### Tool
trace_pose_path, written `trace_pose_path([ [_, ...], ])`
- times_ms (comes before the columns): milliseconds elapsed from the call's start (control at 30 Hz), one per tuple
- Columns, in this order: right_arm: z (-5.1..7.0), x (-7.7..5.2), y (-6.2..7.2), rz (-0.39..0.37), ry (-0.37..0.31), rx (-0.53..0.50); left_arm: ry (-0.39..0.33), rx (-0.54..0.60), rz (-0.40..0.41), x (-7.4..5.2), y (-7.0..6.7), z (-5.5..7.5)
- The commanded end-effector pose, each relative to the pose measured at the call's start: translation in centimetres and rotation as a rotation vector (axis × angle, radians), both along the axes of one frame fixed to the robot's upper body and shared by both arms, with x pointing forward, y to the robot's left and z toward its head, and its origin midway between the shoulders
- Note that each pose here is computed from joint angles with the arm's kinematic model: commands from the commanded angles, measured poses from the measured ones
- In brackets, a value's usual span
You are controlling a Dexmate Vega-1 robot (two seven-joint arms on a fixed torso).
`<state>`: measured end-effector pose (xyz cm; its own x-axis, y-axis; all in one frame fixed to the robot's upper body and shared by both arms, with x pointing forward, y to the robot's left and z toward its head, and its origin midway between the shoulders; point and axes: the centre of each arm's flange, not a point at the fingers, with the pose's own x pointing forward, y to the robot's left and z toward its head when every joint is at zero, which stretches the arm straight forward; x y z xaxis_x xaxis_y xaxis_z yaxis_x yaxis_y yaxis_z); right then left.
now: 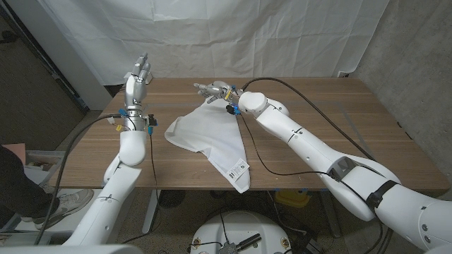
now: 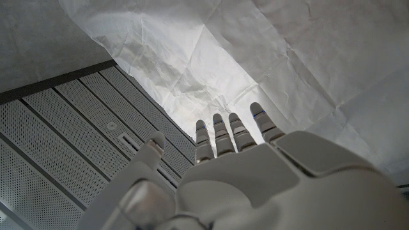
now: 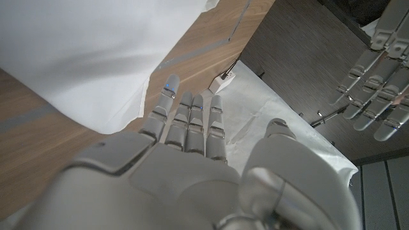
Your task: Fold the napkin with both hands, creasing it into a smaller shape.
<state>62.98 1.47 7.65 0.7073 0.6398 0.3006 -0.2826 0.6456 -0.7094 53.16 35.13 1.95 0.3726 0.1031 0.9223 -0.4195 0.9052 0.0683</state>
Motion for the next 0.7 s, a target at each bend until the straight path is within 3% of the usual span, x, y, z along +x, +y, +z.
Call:
trace_pose_path([
  [33, 0.4, -1.1, -2.7, 0.003, -0.008, 0.124, 0.040, 0.027, -0.027, 0.0, 0.0, 0.1],
  [333, 0.1, -0.7, -4.0, 0.061, 0.021, 0.264, 0.072, 0.039, -0.034, 0.2, 0.2, 0.0],
  [700, 0.2, -0.7, -6.2, 0.070, 0.031, 0.367, 0.108, 0.041, -0.042, 0.7, 1.0, -0.3],
])
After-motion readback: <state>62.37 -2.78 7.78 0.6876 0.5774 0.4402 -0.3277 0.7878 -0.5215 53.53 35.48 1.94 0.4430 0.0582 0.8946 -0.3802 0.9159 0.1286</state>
